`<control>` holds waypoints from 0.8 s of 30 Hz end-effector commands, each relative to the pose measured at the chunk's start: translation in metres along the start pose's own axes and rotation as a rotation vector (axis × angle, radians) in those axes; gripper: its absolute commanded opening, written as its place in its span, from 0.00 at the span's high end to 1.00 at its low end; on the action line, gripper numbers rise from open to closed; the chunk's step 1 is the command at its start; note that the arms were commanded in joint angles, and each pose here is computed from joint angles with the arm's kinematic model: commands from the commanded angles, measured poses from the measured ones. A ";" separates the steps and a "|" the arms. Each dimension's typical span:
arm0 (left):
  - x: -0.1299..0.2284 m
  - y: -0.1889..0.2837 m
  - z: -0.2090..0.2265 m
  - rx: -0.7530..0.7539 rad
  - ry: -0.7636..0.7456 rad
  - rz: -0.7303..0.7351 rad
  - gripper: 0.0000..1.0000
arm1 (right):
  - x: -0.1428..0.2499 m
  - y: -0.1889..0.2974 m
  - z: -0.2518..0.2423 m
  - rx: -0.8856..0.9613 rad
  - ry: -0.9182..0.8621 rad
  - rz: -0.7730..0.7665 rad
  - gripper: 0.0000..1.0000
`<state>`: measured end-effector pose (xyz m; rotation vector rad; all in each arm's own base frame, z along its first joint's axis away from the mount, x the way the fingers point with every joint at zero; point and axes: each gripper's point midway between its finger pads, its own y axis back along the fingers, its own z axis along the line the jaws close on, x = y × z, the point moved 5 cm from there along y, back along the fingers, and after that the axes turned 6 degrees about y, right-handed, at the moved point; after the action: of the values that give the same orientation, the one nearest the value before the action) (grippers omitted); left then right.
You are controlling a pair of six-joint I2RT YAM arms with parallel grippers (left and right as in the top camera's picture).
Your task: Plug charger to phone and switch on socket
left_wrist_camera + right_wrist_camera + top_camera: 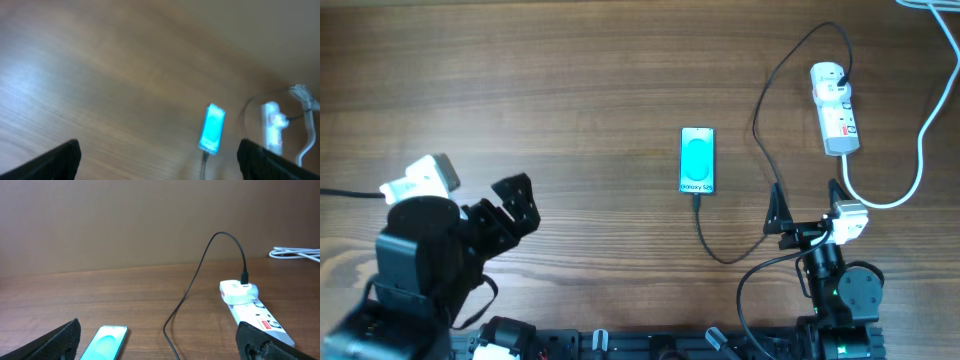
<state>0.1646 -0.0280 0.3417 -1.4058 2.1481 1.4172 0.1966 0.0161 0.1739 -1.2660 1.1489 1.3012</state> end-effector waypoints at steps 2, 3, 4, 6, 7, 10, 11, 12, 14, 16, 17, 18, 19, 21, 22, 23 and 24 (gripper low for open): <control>0.046 -0.033 0.032 0.183 -0.044 -0.052 0.00 | -0.001 0.000 0.001 -0.005 0.018 -0.009 0.00; 0.059 -0.046 0.042 0.227 -0.036 -0.084 0.00 | -0.001 0.000 0.001 -0.005 0.019 -0.009 0.00; 0.067 -0.055 0.049 0.259 -0.031 -0.109 0.00 | -0.001 0.000 0.001 -0.005 0.018 -0.009 0.00; 0.077 -0.070 0.059 0.306 -0.024 -0.154 0.00 | -0.001 0.000 0.001 -0.005 0.018 -0.009 0.00; 0.081 -0.078 0.064 0.321 -0.021 -0.177 0.00 | -0.001 0.000 0.001 -0.005 0.019 -0.009 0.00; 0.086 -0.097 0.074 0.350 -0.037 -0.251 0.00 | -0.001 0.000 0.001 -0.005 0.018 -0.009 0.00; 0.086 -0.104 0.076 0.364 -0.065 -0.295 0.00 | -0.001 0.000 0.001 -0.005 0.018 -0.009 0.00; 0.085 -0.106 0.078 0.361 -0.067 -0.307 0.00 | -0.001 0.000 0.001 -0.005 0.019 -0.009 0.00; 0.084 -0.112 0.081 0.356 -0.123 -0.351 0.00 | -0.001 0.000 0.001 -0.005 0.018 -0.009 0.00; 0.083 -0.113 0.083 0.344 -0.168 -0.381 0.00 | -0.001 0.000 0.001 -0.005 0.018 -0.009 0.00; 0.081 -0.112 0.086 0.318 -0.177 -0.413 0.00 | -0.001 0.000 0.001 -0.005 0.018 -0.009 0.00; 0.078 -0.112 0.090 0.290 -0.167 -0.433 0.00 | -0.001 0.000 0.001 -0.005 0.018 -0.009 0.00; 0.076 -0.113 0.093 0.268 -0.160 -0.447 0.00 | -0.001 0.000 0.001 -0.005 0.018 -0.009 0.00; 0.071 -0.112 0.100 0.208 -0.141 -0.486 0.00 | -0.001 0.000 0.001 -0.005 0.019 -0.009 0.00; 0.070 -0.113 0.102 0.194 -0.136 -0.494 0.00 | -0.001 0.000 0.001 -0.005 0.018 -0.009 0.00; 0.070 -0.114 0.105 0.180 -0.131 -0.495 0.00 | -0.001 0.000 0.001 -0.005 0.018 -0.009 0.00; 0.073 -0.119 0.111 0.163 -0.126 -0.490 0.00 | -0.001 0.000 0.001 -0.005 0.019 -0.009 0.00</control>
<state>0.1861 -0.0050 0.1808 -1.5311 1.7077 1.0075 0.1966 0.0161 0.1738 -1.2657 1.1495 1.3017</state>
